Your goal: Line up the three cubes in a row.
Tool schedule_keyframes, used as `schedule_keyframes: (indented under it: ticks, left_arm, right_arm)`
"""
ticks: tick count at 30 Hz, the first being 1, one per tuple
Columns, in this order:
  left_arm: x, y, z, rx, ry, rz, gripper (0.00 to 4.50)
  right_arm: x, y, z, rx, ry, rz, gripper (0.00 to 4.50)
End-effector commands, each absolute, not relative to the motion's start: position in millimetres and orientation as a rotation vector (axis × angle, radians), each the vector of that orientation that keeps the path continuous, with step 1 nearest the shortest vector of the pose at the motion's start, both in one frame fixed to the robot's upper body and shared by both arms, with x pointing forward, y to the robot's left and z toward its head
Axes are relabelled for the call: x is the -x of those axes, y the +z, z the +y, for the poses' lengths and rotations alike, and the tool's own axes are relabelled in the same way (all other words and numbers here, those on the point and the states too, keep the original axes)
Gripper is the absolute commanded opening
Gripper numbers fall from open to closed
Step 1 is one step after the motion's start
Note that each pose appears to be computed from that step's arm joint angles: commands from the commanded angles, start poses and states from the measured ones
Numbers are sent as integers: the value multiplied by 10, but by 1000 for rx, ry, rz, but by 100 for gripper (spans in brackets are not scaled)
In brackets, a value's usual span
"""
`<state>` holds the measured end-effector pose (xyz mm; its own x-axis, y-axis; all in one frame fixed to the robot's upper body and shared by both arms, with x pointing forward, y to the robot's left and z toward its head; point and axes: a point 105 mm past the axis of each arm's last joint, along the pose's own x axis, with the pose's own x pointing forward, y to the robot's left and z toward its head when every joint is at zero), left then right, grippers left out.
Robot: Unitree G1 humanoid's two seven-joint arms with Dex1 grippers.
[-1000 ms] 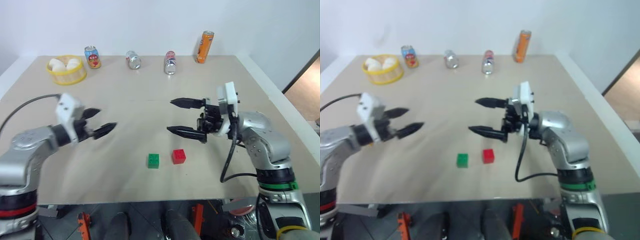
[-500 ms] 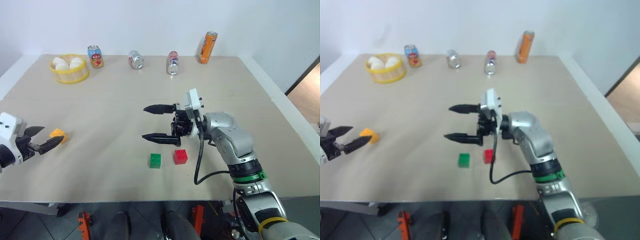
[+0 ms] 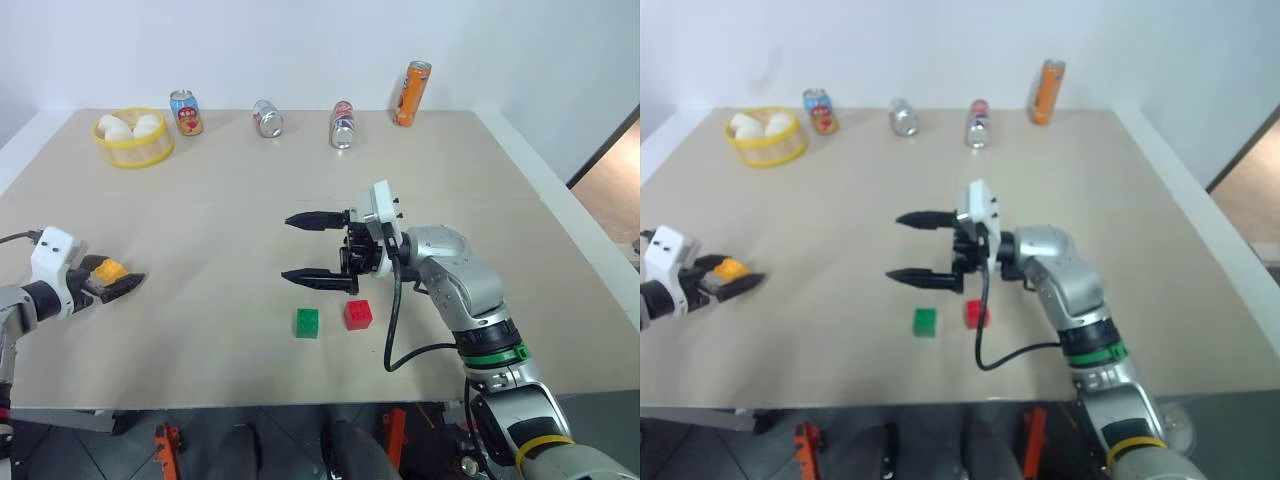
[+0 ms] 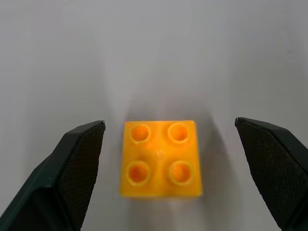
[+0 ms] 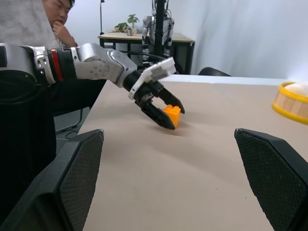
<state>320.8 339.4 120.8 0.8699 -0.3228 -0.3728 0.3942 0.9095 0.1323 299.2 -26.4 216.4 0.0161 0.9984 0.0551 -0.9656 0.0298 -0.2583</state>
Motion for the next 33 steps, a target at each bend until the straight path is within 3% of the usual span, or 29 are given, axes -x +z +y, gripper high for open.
schedule_keyframes:
  ticks: [1, 4, 14, 21, 27, 33]
  left_arm:
    - [-3255, 1261, 3479, -265, -363, 352, 448]
    - [-3292, 1223, 3499, -264, -359, 365, 448]
    - [-3318, 1203, 3471, -257, -367, 364, 137]
    - [-3239, 1314, 3013, -215, -600, 326, 141]
    - [-2973, 1361, 2215, -307, -987, 326, 141]
    - [-2871, 1307, 1798, -486, -1237, 311, 141]
  right_arm:
    - [-2948, 2316, -302, 181, 1521, -314, 450]
    - [-2956, 2329, -317, 180, 1507, -318, 450]
    - [-2942, 2361, -348, 178, 1501, -328, 450]
    - [-2886, 2381, -464, 189, 1524, -312, 450]
    - [-2775, 2318, -753, 247, 1541, -211, 450]
    - [-2729, 2221, -937, 292, 1517, -133, 450]
